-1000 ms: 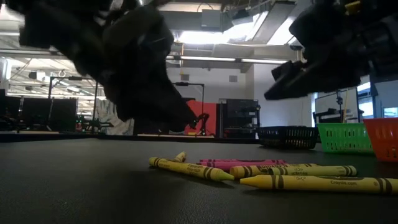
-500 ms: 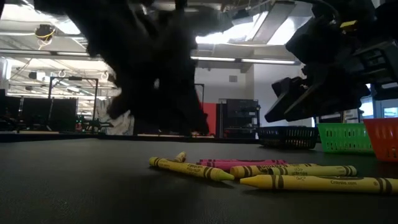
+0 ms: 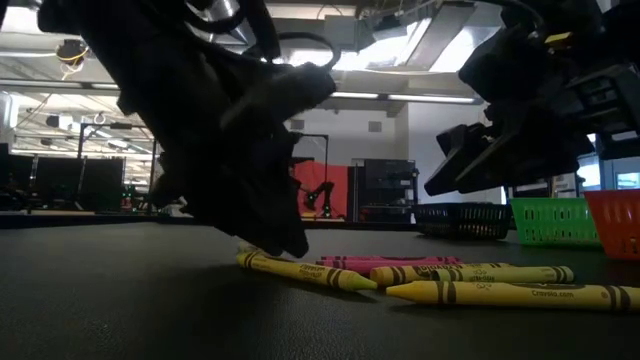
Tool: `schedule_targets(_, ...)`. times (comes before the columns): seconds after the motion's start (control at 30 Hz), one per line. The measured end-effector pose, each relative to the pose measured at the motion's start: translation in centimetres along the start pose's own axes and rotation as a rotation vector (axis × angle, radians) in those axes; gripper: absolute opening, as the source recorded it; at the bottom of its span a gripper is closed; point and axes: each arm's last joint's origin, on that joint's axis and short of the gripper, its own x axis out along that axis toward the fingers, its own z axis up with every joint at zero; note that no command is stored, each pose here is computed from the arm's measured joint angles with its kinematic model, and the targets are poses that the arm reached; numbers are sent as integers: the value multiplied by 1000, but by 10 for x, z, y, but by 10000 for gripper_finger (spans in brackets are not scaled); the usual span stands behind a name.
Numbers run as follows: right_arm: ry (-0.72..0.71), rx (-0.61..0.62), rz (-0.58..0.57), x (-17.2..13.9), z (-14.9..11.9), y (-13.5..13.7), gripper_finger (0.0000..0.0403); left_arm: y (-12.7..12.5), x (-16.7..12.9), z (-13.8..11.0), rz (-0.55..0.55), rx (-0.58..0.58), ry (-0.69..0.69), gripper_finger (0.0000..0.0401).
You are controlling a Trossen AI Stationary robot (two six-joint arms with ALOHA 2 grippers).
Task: Sort crayons
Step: Put the yellow crayon into the black basket
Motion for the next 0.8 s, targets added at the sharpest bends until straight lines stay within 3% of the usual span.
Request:
schedule_targets(0.13,-3,0,0,0,0,0,195,-1,-3,2,-6,79,-7,108)
schedule_targets(0.23,-3,0,0,0,0,0,195,-9,-17,10,-71,188,25,108)
schedule_targets(0.37,-4,0,0,0,0,0,195,-14,-31,13,-190,459,155,108)
schedule_targets(0.47,-17,1,0,1,1,0,195,-10,-33,12,-222,676,241,108)
schedule_targets(0.6,-11,1,0,5,-2,0,195,4,-28,18,-171,890,310,108)
schedule_targets(0.8,6,0,4,9,-5,0,195,14,-18,35,-156,1007,293,108)
